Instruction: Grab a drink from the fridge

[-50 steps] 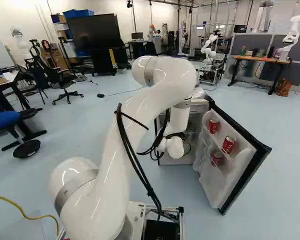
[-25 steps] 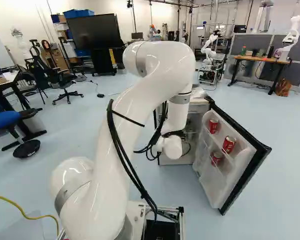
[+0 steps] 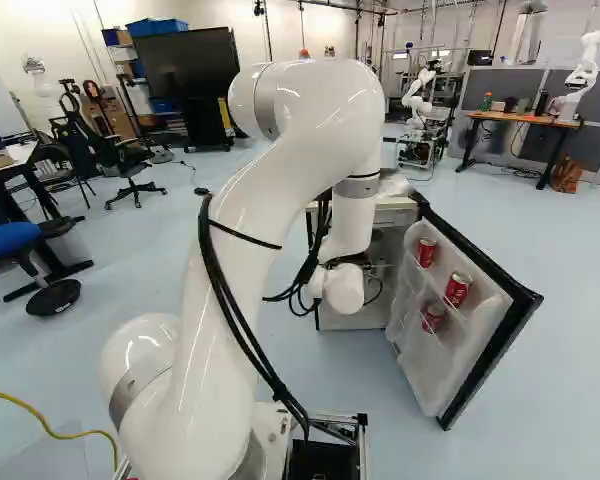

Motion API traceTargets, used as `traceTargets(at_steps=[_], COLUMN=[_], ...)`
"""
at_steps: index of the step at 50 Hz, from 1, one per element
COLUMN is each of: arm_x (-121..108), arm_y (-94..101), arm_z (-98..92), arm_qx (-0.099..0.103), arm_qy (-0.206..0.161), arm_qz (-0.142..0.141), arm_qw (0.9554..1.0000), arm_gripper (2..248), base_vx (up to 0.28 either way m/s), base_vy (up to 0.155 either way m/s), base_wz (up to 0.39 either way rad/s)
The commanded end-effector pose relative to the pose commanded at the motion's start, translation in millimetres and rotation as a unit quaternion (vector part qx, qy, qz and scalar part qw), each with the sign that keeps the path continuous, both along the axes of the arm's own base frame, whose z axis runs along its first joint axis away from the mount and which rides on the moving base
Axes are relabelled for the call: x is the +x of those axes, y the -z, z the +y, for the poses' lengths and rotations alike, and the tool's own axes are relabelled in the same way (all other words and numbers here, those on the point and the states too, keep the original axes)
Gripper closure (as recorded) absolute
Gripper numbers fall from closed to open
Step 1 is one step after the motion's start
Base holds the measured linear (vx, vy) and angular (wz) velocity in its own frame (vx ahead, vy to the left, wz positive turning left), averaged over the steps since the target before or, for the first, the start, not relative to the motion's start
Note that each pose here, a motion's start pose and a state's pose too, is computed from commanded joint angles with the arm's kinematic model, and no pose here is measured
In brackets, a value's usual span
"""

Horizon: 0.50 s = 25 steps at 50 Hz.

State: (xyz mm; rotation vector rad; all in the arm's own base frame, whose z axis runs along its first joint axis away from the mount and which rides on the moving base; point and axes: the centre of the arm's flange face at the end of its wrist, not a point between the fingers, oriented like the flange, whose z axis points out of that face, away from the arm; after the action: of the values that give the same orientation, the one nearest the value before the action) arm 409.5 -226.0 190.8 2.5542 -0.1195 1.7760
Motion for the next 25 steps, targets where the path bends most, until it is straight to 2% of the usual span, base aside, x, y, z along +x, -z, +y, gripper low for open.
traceTargets(at_steps=[25], arm_x=[-8.8], arm_y=[-33.4], arm_z=[2.7], arm_qx=[-0.012], arm_qy=[0.003], arm_qz=[-0.030], arm_qw=[0.9995], arm_gripper=[159], base_vx=[0.000], base_vy=[0.000], base_wz=[0.000])
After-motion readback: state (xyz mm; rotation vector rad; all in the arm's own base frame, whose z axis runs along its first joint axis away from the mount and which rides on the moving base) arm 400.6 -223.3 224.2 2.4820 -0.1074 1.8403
